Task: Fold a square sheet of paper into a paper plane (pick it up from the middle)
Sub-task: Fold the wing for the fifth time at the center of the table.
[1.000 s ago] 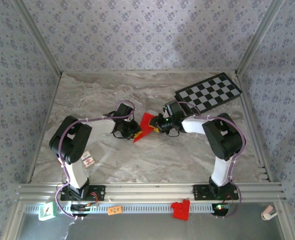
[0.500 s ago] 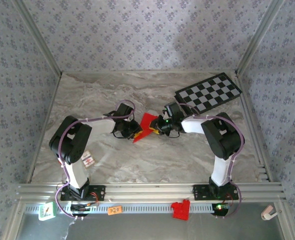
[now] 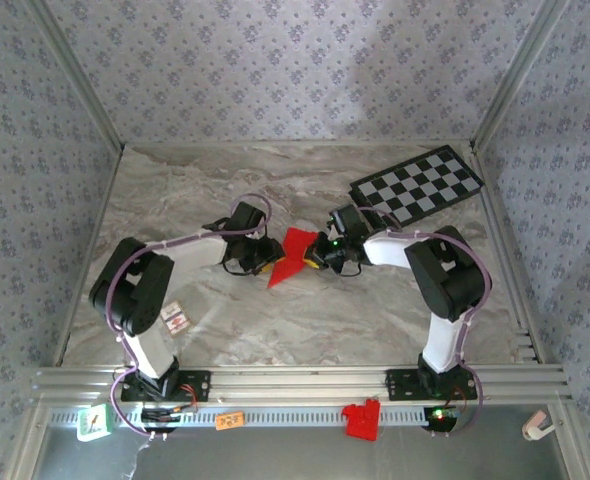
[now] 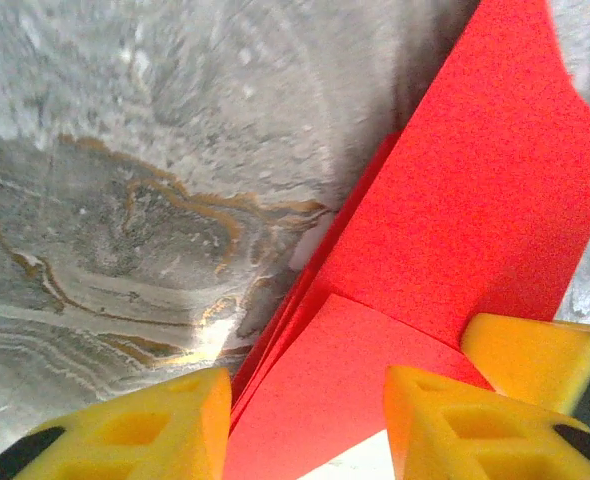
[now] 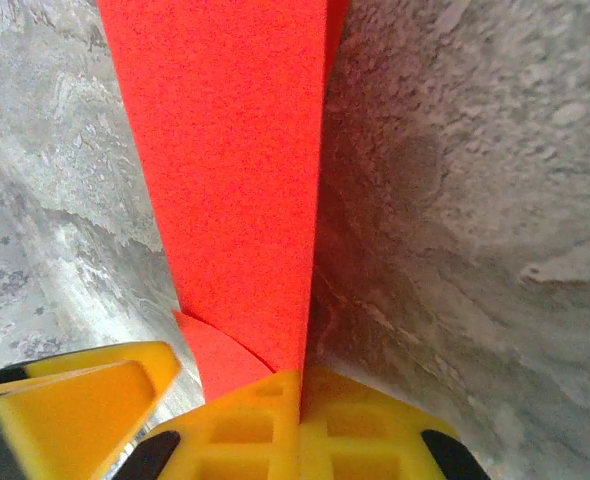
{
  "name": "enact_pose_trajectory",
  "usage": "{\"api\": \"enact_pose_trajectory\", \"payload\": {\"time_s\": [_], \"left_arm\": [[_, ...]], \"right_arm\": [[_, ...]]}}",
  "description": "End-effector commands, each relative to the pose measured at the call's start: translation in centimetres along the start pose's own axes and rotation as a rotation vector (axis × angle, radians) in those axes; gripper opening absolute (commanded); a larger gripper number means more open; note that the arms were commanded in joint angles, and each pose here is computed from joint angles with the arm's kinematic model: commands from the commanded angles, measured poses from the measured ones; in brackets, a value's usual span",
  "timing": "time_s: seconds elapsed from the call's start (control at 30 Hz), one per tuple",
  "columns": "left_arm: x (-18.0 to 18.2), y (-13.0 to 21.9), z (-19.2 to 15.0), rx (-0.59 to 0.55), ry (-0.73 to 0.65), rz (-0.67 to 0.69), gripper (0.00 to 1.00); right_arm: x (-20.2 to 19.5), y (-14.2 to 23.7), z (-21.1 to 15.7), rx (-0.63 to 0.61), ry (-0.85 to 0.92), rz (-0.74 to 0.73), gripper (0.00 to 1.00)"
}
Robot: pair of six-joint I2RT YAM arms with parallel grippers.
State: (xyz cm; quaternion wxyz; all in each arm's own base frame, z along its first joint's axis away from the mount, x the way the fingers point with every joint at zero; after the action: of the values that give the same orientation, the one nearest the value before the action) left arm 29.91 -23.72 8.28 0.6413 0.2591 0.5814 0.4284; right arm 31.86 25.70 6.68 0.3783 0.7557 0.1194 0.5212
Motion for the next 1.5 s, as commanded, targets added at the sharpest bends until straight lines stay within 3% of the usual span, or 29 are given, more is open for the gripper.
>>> {"api": "enact_pose_trajectory", "payload": {"time_s": [0.0,0.23,0.43,0.63,0.8,1.13,1.47], "left_arm": [[-1.9,2.3,0.9,-0.074,-0.202,0.004,0.47],[-4.4,2.7,0.2,-0.158,-0.565,0.013,0.74],[-6.6,2.7,-1.1,-0.238,-0.818,0.002,0.84],[-8.1,2.4,-2.9,-0.341,-1.095,-0.051,0.81],[-8.5,1.1,-3.2,-0.321,-1.201,-0.042,0.75],[-8.3,-1.5,-3.2,-0.282,-1.287,-0.019,0.64],[-7.8,-2.9,-2.7,-0.299,-1.282,0.005,0.50]], "right_arm": [[1.5,2.0,0.3,-0.044,0.026,-0.005,0.00],[1.6,3.8,0.6,-0.079,-0.041,0.008,0.00],[1.0,5.0,1.1,-0.113,-0.110,0.011,0.01],[0.7,5.6,1.3,-0.113,-0.159,0.021,0.01],[0.6,5.6,1.3,-0.105,-0.186,0.022,0.01],[1.0,5.8,1.4,-0.091,-0.206,0.030,0.02],[1.1,5.6,1.3,-0.069,-0.213,0.020,0.03]]}}
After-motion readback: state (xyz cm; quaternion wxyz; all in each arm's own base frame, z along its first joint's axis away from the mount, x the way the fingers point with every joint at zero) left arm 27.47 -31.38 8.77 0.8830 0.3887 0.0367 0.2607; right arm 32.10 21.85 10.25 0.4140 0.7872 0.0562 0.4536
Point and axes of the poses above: each hand's point on the last joint's axis, 136 mm out from that joint toward the fingers, its own y axis back along the fingers, its own x axis along the line the jaws close on, z = x × y, the point moved 4 cm from there along y, back along the fingers, and after that the axes turned 12 degrees about -y, right-handed, at the moved point
